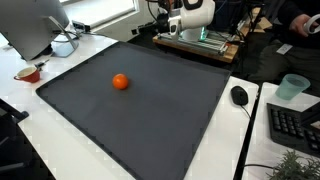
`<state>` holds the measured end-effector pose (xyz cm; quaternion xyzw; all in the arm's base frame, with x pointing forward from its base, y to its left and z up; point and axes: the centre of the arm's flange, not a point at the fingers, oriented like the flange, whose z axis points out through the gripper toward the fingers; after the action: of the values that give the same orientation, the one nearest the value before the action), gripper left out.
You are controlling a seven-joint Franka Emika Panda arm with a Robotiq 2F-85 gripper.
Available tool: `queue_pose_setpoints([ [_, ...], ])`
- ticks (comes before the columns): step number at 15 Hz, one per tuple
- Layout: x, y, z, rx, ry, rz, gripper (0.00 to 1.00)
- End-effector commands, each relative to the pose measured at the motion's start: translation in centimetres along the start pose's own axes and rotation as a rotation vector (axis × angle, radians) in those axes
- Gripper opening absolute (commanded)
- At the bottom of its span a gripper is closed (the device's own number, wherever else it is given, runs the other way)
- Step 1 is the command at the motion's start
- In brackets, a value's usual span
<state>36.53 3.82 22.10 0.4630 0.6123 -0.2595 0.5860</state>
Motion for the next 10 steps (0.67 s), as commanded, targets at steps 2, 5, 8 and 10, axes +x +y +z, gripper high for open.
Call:
queue_pose_setpoints([
  [2,1.8,-1.8,-0.7,-0.082,0.020,-0.227,1.00],
  [5,2.4,-2.2,-0.4,-0.168,0.074,-0.338,1.00],
  [8,3.1,-2.5,0.6,-0.284,0.162,-0.423,1.00],
  [10,3.4,-2.8,1.8,-0.365,0.221,-0.482,1.00],
])
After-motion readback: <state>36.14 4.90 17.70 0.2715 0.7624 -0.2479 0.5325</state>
